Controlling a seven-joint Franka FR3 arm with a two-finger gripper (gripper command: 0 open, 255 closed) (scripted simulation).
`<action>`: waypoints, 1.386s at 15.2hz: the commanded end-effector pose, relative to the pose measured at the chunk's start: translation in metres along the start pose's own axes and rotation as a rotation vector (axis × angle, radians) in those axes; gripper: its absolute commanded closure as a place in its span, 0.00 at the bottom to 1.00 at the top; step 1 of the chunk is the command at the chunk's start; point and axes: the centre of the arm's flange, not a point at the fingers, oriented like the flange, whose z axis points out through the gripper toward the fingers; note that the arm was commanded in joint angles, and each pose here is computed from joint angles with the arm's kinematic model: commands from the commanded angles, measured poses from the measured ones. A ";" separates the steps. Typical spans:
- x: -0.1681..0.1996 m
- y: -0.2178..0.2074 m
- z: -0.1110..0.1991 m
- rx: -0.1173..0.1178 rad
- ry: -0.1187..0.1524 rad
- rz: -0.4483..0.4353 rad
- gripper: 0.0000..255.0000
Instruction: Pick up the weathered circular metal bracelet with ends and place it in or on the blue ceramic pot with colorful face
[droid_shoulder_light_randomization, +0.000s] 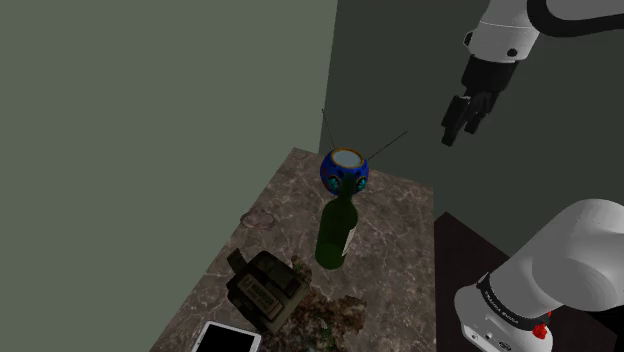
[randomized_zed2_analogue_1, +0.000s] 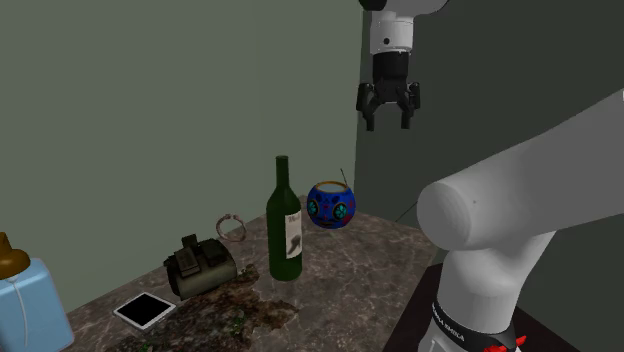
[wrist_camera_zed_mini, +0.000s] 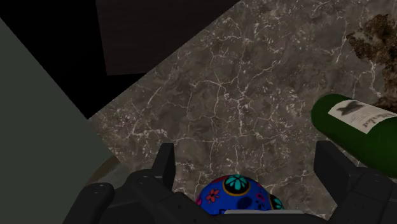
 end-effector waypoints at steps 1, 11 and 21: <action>0.000 0.000 0.000 0.000 0.000 0.000 0.00; 0.079 -0.081 0.063 0.005 0.020 -0.073 0.00; 0.153 -0.169 0.123 0.010 0.040 -0.146 0.00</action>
